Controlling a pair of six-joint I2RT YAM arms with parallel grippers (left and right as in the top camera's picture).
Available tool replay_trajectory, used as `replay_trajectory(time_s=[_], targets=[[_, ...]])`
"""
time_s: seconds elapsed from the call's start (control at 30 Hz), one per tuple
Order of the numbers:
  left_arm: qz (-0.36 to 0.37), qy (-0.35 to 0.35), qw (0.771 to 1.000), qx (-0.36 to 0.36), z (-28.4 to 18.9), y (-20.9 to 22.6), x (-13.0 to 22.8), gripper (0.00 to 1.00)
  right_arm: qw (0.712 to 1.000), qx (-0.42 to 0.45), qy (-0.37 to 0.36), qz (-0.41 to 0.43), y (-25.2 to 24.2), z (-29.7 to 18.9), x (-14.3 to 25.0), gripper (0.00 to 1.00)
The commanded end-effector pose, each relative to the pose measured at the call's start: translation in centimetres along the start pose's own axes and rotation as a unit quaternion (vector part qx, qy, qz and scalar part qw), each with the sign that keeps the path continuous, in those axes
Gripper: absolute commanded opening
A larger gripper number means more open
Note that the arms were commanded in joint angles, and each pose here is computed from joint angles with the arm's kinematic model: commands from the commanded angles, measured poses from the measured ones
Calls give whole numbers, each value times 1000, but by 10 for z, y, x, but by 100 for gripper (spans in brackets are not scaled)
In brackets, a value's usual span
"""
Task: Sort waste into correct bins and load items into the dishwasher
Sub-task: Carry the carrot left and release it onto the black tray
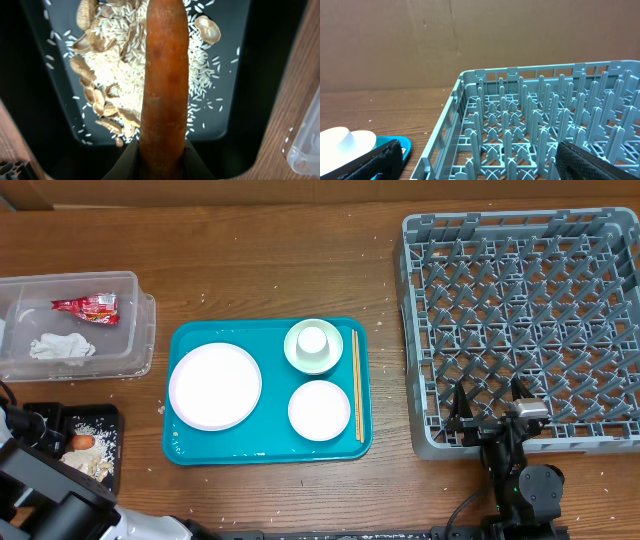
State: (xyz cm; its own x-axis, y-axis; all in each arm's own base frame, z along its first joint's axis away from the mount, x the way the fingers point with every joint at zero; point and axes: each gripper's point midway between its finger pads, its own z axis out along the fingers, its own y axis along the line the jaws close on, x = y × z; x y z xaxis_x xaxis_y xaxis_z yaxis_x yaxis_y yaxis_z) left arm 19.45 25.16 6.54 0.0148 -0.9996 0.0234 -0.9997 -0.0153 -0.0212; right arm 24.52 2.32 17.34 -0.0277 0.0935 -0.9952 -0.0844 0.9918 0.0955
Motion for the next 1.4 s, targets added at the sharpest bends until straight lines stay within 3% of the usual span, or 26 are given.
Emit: replay_trajectory(time_s=[0.0,0.2,0.37,0.57,0.8,1.03,1.1,1.17,1.37], targets=[[-10,8,1000,-18,16,3,-3,11,1000,6,-1,0,-3,0,2,100],[-10,-6,998,-56,27,13,-12,18,1000,6,-1,0,-3,0,2,100],[-10,-15,998,-65,28,15,-16,38,1000,6,-1,0,-3,0,2,100],[-10,-18,997,-68,27,16,-17,39,1000,6,-1,0,-3,0,2,100],[4,33,999,23,4,-17,0,36,1000,6,-1,0,-3,0,2,100],[26,-16,991,131,-84,-34,14,38,1000,6,-1,0,-3,0,2,100],[33,-25,987,156,-106,-34,27,49,1000,6,-1,0,-3,0,2,100],[44,-24,983,175,-119,-38,40,100,1000,6,-1,0,-3,0,2,100],[52,-18,984,171,-120,-37,48,100,1000,6,-1,0,-3,0,2,100]])
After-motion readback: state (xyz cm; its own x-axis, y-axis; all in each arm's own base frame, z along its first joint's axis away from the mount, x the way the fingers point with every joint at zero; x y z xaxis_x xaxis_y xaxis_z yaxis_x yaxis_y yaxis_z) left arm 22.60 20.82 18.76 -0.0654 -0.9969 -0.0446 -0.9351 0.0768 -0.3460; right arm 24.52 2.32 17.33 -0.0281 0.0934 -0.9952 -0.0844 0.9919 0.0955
